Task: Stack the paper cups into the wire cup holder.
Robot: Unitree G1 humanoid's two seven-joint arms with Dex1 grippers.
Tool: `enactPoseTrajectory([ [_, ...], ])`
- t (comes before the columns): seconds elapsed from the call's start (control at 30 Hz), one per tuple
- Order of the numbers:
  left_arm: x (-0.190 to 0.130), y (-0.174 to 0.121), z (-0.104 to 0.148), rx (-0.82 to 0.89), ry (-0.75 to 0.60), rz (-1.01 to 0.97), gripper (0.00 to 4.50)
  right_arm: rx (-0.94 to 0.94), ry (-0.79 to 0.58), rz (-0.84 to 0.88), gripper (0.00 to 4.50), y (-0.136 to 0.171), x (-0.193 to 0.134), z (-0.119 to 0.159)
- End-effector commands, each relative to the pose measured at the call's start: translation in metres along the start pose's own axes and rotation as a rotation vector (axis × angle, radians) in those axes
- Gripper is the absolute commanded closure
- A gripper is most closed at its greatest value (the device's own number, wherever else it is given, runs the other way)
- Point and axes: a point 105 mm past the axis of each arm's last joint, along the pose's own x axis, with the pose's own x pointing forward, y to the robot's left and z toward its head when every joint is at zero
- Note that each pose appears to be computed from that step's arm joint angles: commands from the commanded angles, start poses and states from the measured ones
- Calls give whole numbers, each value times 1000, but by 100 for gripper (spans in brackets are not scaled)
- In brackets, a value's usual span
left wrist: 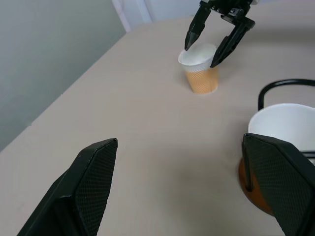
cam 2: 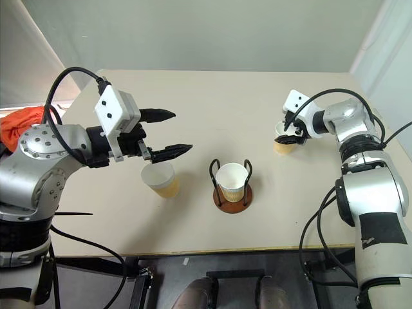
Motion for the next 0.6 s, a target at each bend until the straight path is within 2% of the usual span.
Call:
enactPoseTrajectory([
  [0.03,-9,1,13,43,-21,20,0,35,54,-18,83,-1,2,-8],
  [0.1,-10,1,14,44,-19,23,0,34,81,-27,100,-1,3,-13],
  [0.2,-12,2,13,49,-6,31,0,35,103,-27,171,1,4,-18],
  [0.43,-12,3,12,48,-1,35,0,36,95,-27,424,0,3,-17],
  [0.47,-12,3,11,49,-1,36,0,32,88,-30,445,0,3,-15],
  [0.6,-11,4,11,56,-1,37,0,18,65,-19,445,-1,0,-9],
])
